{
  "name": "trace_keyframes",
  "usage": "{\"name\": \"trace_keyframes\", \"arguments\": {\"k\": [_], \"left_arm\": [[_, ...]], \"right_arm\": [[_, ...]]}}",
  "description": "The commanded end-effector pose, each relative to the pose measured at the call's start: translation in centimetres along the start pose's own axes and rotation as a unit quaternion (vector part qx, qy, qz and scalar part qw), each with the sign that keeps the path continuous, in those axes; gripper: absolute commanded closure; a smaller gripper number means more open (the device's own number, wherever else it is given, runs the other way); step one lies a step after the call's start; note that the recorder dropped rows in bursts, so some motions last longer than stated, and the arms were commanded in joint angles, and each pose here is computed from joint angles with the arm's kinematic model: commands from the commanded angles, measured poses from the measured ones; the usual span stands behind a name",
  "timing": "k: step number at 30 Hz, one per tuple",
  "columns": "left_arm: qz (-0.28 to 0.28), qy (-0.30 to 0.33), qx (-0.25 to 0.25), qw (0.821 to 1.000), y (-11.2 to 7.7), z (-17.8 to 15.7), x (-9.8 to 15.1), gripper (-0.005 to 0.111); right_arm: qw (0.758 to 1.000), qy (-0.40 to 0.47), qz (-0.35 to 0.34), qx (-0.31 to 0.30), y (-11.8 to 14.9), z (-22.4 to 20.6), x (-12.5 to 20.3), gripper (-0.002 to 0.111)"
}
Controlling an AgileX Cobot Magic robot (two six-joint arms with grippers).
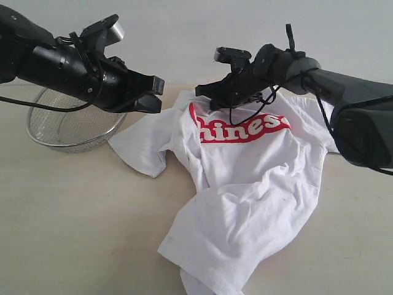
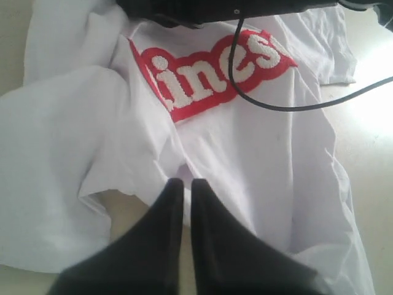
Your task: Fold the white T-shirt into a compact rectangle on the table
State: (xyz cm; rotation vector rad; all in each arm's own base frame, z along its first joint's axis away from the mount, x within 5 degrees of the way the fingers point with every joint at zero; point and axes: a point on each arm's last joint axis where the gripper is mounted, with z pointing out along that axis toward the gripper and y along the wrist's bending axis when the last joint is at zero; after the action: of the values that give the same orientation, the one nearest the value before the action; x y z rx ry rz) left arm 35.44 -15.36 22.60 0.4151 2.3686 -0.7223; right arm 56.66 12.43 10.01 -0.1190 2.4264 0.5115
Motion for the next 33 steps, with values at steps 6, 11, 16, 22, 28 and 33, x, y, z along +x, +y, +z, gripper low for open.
{"name": "trace_keyframes", "arguments": {"k": [6, 11, 16, 22, 28, 33], "left_arm": [[0.009, -0.013, 0.007, 1.000, -0.9, -1.4, -0.5, 0.102], [0.016, -0.028, 0.023, 0.999, -2.2, -3.3, -1.1, 0.102], [0.018, -0.032, 0.032, 0.999, -2.7, -4.2, -1.3, 0.102], [0.019, -0.034, 0.032, 0.999, -2.8, -4.4, -1.3, 0.102], [0.022, -0.024, 0.040, 0.999, -3.0, -4.4, -1.1, 0.102], [0.029, -0.001, 0.055, 0.998, -3.2, -4.5, -0.7, 0.102]], "right_arm": [[0.999, 0.015, -0.029, -0.043, 3.2, -8.8, -5.1, 0.108], [0.996, 0.063, -0.043, -0.048, 3.7, -11.6, -5.4, 0.108], [0.992, 0.101, -0.051, -0.052, 3.9, -12.5, -4.8, 0.108], [0.986, 0.141, -0.071, -0.059, 3.8, -14.1, -4.1, 0.108], [0.986, 0.136, -0.073, -0.055, 3.8, -18.1, -4.3, 0.108], [0.982, 0.168, -0.066, -0.057, 4.5, -20.3, -2.3, 0.108]]}}
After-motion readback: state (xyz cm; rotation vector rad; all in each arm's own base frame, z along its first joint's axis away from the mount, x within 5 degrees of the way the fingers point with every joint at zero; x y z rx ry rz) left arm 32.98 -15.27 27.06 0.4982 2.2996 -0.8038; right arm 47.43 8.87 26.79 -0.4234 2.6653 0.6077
